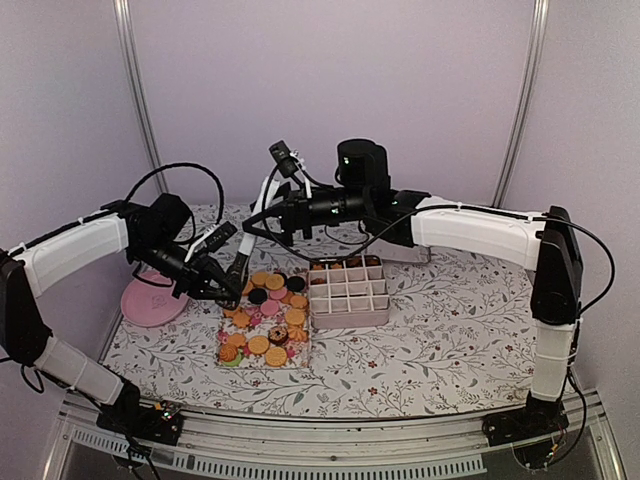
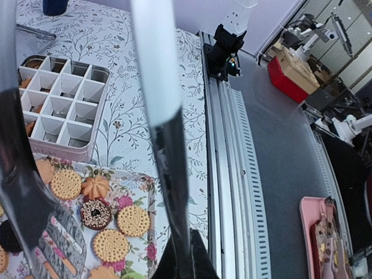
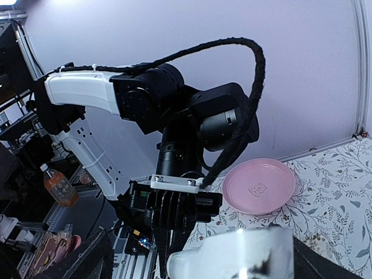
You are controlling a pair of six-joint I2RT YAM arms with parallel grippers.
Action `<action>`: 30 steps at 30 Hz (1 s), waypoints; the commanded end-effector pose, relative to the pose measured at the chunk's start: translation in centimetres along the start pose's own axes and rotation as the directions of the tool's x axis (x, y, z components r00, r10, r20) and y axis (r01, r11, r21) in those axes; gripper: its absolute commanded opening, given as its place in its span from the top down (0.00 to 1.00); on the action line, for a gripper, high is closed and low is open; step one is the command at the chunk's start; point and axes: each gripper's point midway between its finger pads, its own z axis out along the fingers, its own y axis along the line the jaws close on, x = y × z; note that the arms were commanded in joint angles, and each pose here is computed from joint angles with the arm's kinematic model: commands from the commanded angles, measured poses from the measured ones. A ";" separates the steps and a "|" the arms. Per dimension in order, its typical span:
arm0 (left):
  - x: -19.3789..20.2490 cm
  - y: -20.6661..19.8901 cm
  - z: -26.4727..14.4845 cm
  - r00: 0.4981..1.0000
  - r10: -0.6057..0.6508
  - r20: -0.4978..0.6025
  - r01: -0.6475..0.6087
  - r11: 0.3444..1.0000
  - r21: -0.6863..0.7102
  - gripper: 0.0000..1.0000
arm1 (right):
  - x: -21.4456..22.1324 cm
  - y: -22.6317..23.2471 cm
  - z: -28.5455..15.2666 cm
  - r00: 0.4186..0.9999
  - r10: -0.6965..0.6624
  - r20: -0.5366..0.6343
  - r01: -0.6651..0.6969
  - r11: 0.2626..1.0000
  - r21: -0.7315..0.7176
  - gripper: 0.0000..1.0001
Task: Pack the cookies
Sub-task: Pass from the left arm to the right
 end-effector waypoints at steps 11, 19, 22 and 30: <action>0.2 0.4 0.1 0.997 0.073 -0.038 -0.075 0.996 -0.057 1.00 | 2.5 1.5 1.4 0.995 -0.003 -0.098 -0.003 0.998 -0.063 0.31; 0.9 1.0 0.0 0.994 0.075 -0.080 -0.083 0.991 -0.100 1.00 | 2.6 1.8 1.3 0.993 -0.012 -0.113 0.003 0.997 -0.083 0.48; 1.0 0.9 -0.1 0.993 0.079 -0.086 -0.088 0.990 -0.107 1.00 | 2.7 2.1 1.3 0.993 -0.006 -0.119 -0.006 0.995 -0.097 0.53; 1.3 1.0 -0.1 0.992 0.078 -0.097 -0.089 0.989 -0.114 0.98 | 3.0 1.7 1.2 0.991 -0.015 -0.132 0.008 0.999 -0.053 0.66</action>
